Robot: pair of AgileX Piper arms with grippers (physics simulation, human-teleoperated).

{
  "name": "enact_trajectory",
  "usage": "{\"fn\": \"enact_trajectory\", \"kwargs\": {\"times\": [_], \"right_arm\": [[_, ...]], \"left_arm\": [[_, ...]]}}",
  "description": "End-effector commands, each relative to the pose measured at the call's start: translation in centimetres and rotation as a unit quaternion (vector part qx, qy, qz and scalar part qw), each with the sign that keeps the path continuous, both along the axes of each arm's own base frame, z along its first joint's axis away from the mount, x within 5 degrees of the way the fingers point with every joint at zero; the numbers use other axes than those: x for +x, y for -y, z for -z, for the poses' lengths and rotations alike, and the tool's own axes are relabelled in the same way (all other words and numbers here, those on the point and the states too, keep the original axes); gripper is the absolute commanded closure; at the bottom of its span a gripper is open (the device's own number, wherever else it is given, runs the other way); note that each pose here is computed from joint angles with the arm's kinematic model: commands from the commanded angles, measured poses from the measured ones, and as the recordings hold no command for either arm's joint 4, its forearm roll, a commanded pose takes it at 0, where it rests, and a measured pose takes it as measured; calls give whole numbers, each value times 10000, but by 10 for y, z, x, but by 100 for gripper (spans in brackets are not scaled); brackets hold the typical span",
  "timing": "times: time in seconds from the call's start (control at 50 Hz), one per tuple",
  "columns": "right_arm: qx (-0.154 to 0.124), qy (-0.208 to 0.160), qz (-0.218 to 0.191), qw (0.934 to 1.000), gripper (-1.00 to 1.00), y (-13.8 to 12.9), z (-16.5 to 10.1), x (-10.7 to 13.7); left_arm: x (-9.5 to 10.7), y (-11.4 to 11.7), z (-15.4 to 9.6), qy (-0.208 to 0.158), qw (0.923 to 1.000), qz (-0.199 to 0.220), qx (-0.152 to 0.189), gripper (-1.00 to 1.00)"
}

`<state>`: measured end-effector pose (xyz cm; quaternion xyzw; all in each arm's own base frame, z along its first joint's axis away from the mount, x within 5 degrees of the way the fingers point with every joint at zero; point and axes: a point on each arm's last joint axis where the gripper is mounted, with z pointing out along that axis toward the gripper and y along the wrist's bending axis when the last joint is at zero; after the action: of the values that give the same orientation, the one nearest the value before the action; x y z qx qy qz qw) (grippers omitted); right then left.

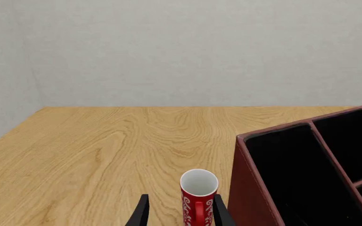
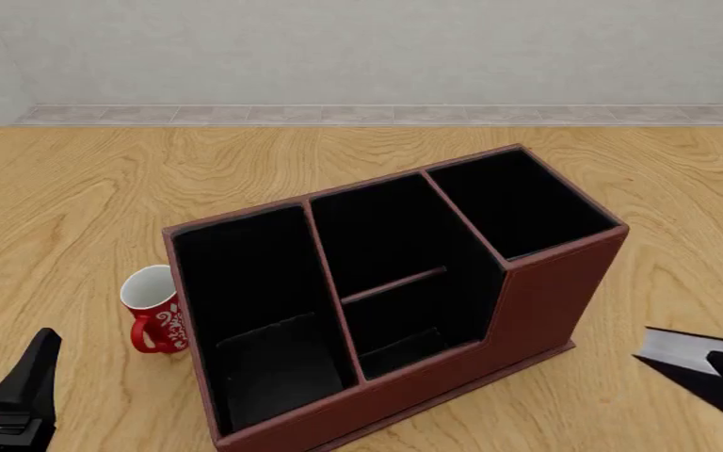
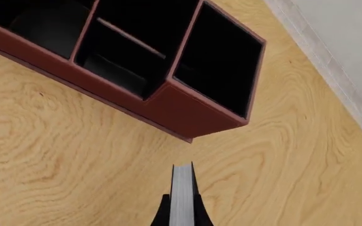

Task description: Pick up the book and place it in the right compartment of the caddy.

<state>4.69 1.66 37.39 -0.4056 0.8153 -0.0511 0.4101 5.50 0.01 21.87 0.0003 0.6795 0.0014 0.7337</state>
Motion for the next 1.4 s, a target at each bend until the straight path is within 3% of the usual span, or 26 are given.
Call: {"fn": "enact_trajectory", "kwargs": {"times": [0.02,0.28,1.0,1.4], "right_arm": [[395,219,311,9985,100,-3,-8,10],[331,442,167,9983,100,-5,-35,17],[331,442,167,9983,100,-5,-35,17],[247,583,223,9977,100,-1,-51,9]], "left_arm": [[0,0,1,1,10000,16,2,-100],[0,-1,0,51,10000,-46,-6,-100],[0,-1,0,51,10000,-46,-6,-100],[0,0,-2,56,10000,-36,-2,-100]]}}
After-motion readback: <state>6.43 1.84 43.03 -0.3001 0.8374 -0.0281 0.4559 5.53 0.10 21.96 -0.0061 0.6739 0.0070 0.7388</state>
